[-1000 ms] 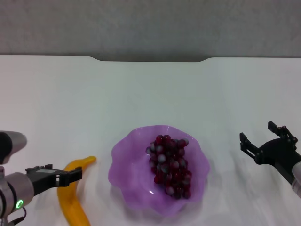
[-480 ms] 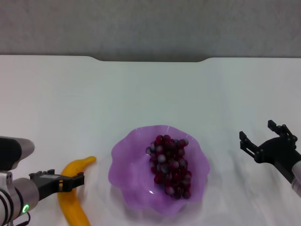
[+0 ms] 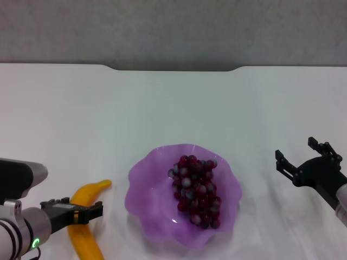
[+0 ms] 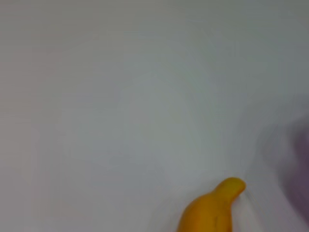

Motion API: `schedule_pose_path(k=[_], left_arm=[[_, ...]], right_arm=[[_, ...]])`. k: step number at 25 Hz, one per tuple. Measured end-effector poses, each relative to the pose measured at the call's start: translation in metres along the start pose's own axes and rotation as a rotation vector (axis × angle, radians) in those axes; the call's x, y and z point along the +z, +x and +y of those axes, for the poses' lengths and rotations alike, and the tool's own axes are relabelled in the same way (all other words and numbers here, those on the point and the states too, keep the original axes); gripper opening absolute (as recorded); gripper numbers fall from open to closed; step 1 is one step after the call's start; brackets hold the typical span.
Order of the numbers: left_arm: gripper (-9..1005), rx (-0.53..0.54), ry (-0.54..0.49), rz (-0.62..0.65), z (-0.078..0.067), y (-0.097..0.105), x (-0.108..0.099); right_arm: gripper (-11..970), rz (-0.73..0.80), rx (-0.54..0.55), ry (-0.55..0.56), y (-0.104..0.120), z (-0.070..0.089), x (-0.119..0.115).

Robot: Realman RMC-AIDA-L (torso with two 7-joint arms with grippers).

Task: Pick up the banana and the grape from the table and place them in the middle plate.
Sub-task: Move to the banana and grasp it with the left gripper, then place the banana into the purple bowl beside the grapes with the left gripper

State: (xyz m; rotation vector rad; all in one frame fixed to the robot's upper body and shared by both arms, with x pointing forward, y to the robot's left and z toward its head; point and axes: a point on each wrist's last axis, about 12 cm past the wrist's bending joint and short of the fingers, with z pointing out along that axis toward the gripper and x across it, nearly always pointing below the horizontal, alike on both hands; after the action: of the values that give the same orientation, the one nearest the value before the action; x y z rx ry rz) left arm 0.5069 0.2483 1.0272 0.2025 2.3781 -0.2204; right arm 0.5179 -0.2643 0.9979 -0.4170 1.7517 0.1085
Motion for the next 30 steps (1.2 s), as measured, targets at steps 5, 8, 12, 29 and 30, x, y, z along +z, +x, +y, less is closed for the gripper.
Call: schedule_pose_path(k=[5,8,12,29,30], left_arm=[[874,-0.004,-0.006,0.015,0.002,0.001,0.004],[809,-0.004,-0.009,0.007,0.003,0.0,0.005],[698,-0.012,-0.02,-0.023,0.006,0.0,0.004],[532,-0.025,-0.033,-0.052,0.01,0.0,0.002],[533,-0.03,-0.038,-0.064,0.011,0.0,0.001]], right_arm=[[883,-0.001,0.0,0.0,0.0,0.0,0.0],[883,-0.003,0.001,-0.001,-0.001,0.0,0.0],[883,-0.003,0.001,-0.001,-0.001,0.0,0.0],[883,-0.001,0.0,0.001,0.0,0.0,0.0],[883,-0.001,0.0,0.001,0.0,0.0,0.0]])
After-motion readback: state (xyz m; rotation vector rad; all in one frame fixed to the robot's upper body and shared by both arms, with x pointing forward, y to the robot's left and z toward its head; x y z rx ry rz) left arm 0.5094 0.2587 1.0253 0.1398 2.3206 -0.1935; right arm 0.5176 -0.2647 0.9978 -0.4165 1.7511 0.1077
